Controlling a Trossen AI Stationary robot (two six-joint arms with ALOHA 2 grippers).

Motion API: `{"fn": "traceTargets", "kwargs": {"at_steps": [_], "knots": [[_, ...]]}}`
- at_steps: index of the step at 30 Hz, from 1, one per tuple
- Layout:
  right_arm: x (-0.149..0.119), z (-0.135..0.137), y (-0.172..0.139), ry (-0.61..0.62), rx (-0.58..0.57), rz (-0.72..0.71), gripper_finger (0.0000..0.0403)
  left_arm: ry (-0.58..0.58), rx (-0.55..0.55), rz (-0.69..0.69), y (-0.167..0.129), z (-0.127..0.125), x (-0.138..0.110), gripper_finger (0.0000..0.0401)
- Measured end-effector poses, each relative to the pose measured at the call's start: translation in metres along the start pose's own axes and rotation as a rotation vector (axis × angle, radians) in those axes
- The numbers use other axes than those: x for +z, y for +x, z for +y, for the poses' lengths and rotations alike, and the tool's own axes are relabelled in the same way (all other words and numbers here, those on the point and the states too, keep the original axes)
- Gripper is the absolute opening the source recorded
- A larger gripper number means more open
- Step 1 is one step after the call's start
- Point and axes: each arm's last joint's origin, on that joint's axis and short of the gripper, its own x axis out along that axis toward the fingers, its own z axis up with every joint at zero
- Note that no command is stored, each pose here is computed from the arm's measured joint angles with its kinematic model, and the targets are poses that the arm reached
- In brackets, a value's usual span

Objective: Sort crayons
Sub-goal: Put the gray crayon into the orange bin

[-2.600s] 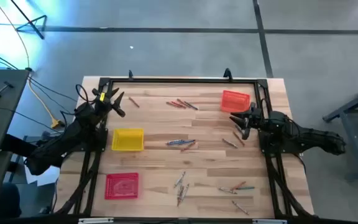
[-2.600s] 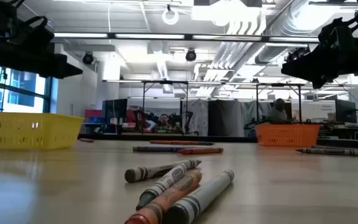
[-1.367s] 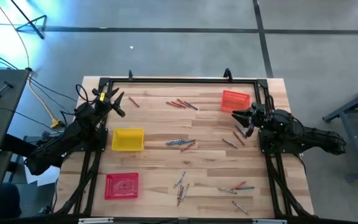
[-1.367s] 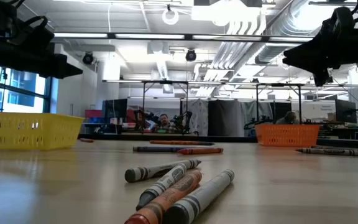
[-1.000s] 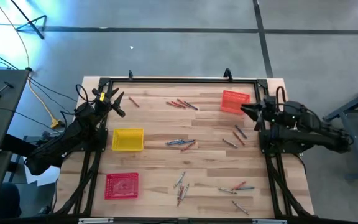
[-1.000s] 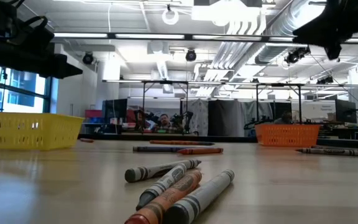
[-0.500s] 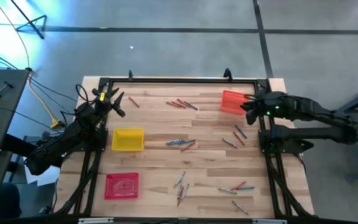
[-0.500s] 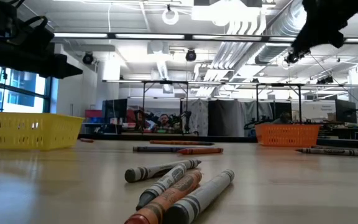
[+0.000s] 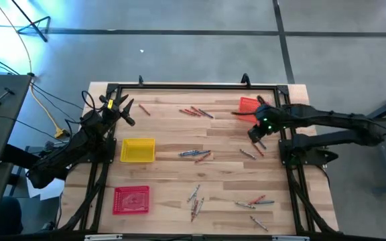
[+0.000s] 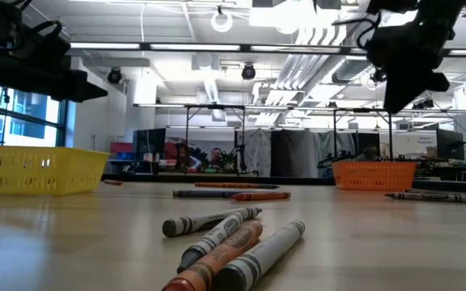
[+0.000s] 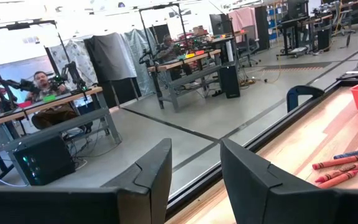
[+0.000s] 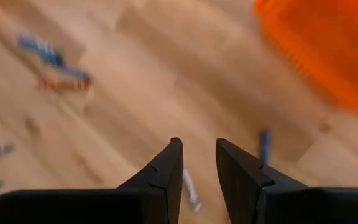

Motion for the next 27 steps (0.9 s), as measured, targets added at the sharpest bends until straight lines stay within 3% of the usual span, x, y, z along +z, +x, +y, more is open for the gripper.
{"fn": "traceTargets", "kwargs": {"at_steps": [6,13,27], "knots": [[-0.006,0.018,0.027,-0.073,0.003,0.196,0.0092,0.000,0.000,0.000,0.000,0.000,0.000,0.0127],[-0.021,0.038,0.054,-0.183,-0.078,0.316,0.0092,0.000,0.000,0.000,0.000,0.000,0.000,0.0127],[-0.035,0.055,0.105,-0.308,-0.237,0.399,0.0092,0.000,0.000,0.000,0.000,0.000,0.000,0.0127]]}}
